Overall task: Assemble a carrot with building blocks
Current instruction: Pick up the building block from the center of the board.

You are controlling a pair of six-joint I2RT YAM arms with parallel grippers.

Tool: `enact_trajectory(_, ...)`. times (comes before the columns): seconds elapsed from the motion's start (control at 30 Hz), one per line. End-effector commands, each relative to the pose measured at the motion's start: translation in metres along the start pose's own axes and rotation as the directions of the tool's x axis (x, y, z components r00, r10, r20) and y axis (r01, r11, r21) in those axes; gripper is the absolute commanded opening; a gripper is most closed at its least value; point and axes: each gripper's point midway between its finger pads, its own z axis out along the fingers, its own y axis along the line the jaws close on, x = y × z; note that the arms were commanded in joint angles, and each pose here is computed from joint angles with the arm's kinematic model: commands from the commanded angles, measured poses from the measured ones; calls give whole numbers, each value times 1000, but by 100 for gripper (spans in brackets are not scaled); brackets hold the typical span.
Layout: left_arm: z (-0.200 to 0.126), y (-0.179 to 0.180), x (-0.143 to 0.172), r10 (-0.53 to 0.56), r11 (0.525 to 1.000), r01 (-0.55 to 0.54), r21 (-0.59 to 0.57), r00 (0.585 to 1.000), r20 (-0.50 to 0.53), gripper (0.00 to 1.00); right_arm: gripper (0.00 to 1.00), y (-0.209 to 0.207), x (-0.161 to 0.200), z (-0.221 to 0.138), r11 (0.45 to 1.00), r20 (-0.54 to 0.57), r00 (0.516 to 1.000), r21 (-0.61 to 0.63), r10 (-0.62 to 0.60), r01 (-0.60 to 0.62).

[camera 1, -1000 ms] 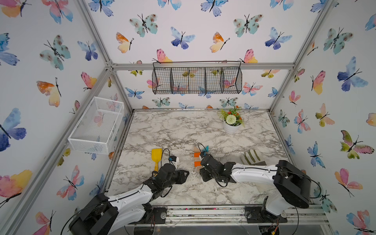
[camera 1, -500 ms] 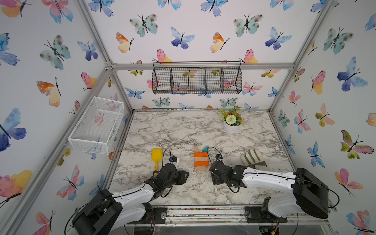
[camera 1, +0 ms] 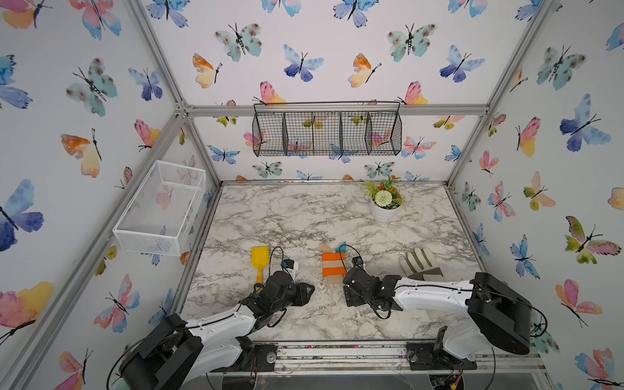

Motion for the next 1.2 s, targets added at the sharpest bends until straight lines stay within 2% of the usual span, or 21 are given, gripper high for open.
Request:
enact_trajectory(0.0,-1,1,-1,9,1000,-9,3,1000,8,48,88,8,-8,2,1000,14,1000,-29,6,-6)
enact_trajectory(0.57,-1,4,1,11,1000,-11,-4,1000,7,48,80,1,-2,22,1000,-15,1000,-14,13,-13)
enact_trajectory(0.7,-1,4,1,14,1000,-14,-5,1000,7,48,73,-1,0,24,1000,-18,1000,-8,8,-9)
enact_trajectory(0.77,-1,3,0,14,1000,-14,-5,1000,6,48,69,0,-1,21,1000,-21,1000,-20,8,-8)
enact_trajectory(0.9,0,3,-1,15,1000,-14,-5,1000,8,48,56,7,0,15,998,-39,999,-61,10,-12)
enact_trajectory(1.03,1,3,0,13,1000,-13,-3,1000,6,48,52,29,-1,7,986,-47,999,-167,6,-13)
enact_trajectory(1.17,2,3,1,14,1000,-14,-4,1000,0,48,52,51,-7,-4,976,-22,1000,-215,-22,17)
